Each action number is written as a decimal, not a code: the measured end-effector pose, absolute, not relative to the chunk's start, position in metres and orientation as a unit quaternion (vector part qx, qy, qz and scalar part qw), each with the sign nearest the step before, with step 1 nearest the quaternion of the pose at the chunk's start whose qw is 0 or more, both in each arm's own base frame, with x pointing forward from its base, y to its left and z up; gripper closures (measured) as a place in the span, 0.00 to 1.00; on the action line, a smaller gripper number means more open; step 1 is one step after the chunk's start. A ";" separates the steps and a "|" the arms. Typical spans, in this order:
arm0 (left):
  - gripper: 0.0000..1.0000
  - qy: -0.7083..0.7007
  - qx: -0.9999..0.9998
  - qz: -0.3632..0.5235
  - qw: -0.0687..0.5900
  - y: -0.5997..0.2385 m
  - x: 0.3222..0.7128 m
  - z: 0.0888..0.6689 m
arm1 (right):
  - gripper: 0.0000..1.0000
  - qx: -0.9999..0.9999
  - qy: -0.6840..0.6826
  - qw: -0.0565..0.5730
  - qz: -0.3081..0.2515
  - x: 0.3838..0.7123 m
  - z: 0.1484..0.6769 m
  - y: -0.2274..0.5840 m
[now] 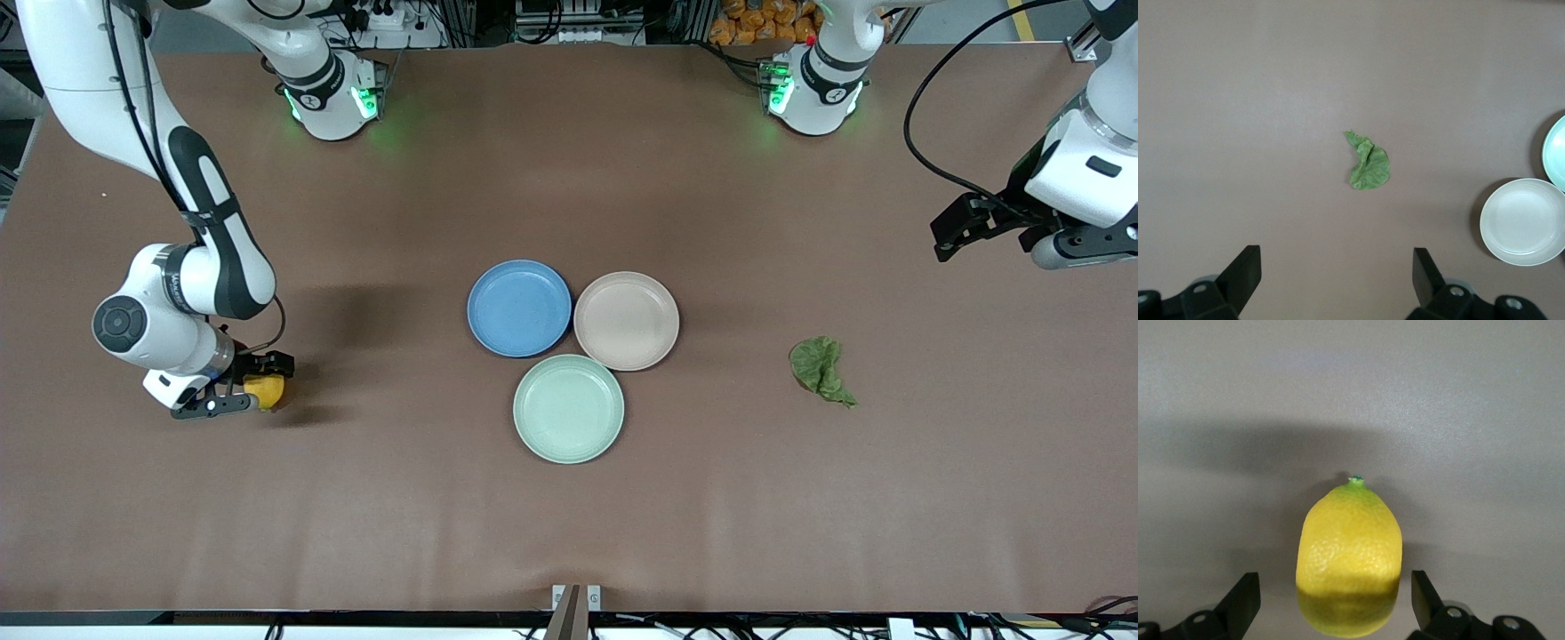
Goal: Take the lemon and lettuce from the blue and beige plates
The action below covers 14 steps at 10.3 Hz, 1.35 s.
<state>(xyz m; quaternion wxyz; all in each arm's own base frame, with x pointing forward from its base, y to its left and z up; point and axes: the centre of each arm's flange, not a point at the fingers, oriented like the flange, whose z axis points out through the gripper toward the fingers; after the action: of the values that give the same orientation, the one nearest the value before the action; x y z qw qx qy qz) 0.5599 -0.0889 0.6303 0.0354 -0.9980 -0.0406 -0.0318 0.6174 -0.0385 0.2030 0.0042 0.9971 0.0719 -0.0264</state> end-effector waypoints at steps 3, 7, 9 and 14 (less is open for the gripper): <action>0.00 -0.036 -0.999 -0.017 0.025 -0.093 0.553 0.632 | 0.00 0.997 0.067 0.000 -0.031 0.619 0.234 -0.043; 0.00 0.023 -0.999 -0.001 0.025 -0.088 0.547 0.634 | 0.00 0.998 0.050 -0.009 -0.041 0.590 0.271 -0.060; 0.00 0.026 -0.999 -0.002 0.022 -0.087 0.545 0.637 | 0.00 0.998 0.050 -0.013 -0.045 0.570 0.279 -0.058; 0.00 0.025 -1.000 -0.008 0.013 -0.088 0.538 0.647 | 0.00 0.999 0.027 -0.023 -0.006 0.540 0.351 -0.080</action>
<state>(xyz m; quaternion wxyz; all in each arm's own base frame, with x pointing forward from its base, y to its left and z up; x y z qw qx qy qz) 0.5383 -0.0876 0.6469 0.0134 -0.9996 0.0254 -0.0077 0.5396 -0.0803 0.3510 -0.0227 0.9994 0.0269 -0.0056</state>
